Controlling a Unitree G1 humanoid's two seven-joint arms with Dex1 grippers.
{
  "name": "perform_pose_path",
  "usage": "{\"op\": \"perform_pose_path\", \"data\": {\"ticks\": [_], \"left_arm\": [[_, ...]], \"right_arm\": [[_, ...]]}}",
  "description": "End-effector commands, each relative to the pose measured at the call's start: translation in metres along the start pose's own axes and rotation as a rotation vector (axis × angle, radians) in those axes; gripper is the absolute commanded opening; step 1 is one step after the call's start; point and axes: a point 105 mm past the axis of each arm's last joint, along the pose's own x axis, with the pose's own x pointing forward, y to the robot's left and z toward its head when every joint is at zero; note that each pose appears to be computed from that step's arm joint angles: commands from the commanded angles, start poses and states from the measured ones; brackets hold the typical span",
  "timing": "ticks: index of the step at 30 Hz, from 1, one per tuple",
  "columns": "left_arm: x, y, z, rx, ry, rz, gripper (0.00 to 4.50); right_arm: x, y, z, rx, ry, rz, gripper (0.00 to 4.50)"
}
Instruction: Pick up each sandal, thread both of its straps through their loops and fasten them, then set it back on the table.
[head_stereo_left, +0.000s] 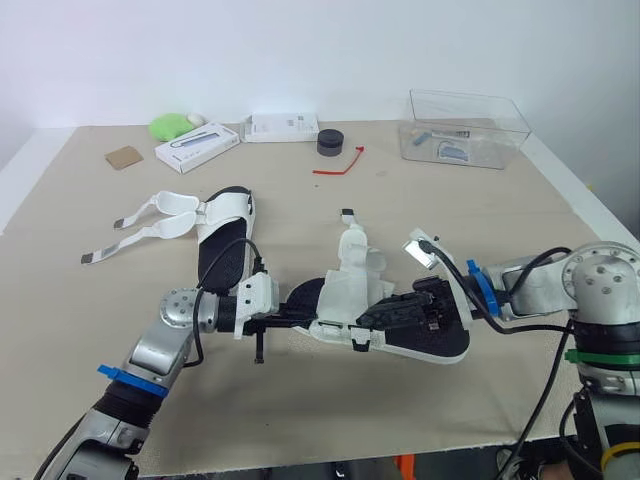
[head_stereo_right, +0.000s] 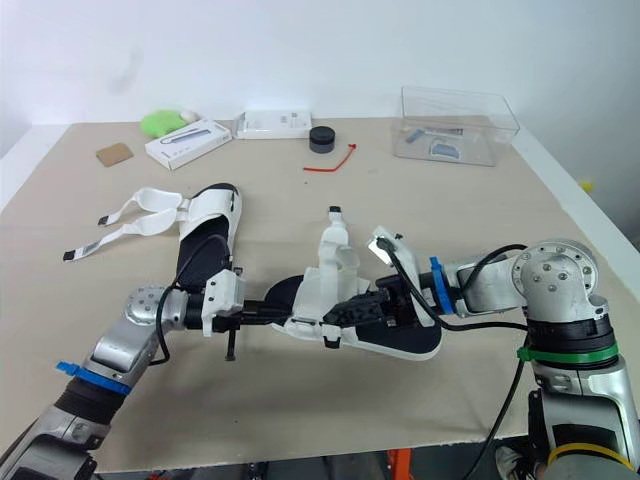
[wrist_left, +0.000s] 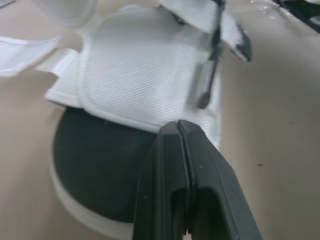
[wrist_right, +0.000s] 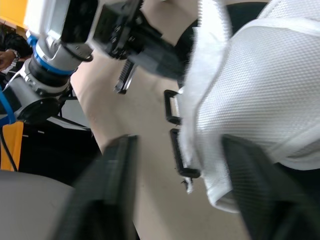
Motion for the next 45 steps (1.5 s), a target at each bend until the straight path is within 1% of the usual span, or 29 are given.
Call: {"op": "perform_pose_path", "data": {"ticks": [1, 4, 7, 14, 16, 18, 21, 22, 23, 29, 33, 38, 41, 45], "left_arm": [[-0.005, 0.012, 0.009, 0.033, -0.023, 0.032, 0.0], [-0.005, 0.01, 0.009, 0.034, -0.022, 0.01, 0.0], [-0.003, 0.006, 0.008, 0.055, -0.016, -0.016, 0.0], [-0.006, 0.022, 0.011, 0.112, -0.021, 0.039, 0.0], [-0.008, 0.025, 0.01, 0.13, -0.01, 0.055, 0.0], [-0.008, 0.024, 0.003, 0.147, 0.019, 0.05, 0.0], [-0.006, 0.015, -0.005, 0.149, 0.047, 0.0, 0.0], [-0.005, 0.01, -0.006, 0.14, 0.046, -0.018, 0.0], [-0.005, 0.006, -0.007, 0.134, 0.048, -0.037, 0.0], [-0.003, 0.001, -0.006, 0.103, 0.037, -0.05, 0.0], [-0.002, 0.0, -0.004, 0.089, 0.031, -0.049, 0.0], [-0.001, -0.001, -0.005, 0.083, 0.035, -0.048, 0.0], [-0.001, -0.002, -0.005, 0.075, 0.037, -0.05, 0.0], [-0.002, -0.001, -0.006, 0.071, 0.044, -0.05, 0.0]], "right_arm": [[-0.01, 0.004, 0.015, -0.074, -0.071, -0.033, 3.66], [-0.009, -0.004, 0.024, -0.08, -0.113, -0.078, 3.66], [-0.005, -0.007, 0.034, -0.079, -0.135, -0.075, 3.66], [0.004, -0.007, 0.046, -0.083, -0.156, -0.046, 3.66], [0.005, -0.004, 0.047, -0.085, -0.164, -0.024, 3.12], [0.006, -0.003, 0.046, -0.083, -0.162, -0.014, 2.4], [0.006, -0.001, 0.042, -0.085, -0.149, -0.005, 0.84], [0.006, 0.001, 0.039, -0.086, -0.14, 0.001, 0.4], [0.005, 0.002, 0.035, -0.089, -0.13, 0.005, 0.06], [0.006, 0.004, 0.016, -0.089, -0.09, -0.008, 0.06], [0.008, 0.001, 0.011, -0.084, -0.097, -0.033, 0.06], [0.011, -0.002, -0.002, -0.125, -0.068, -0.096, 0.06], [0.0, -0.001, 0.0, -0.181, -0.063, -0.125, 0.06], [-0.027, 0.001, 0.012, -0.212, -0.103, -0.137, 0.06]]}}
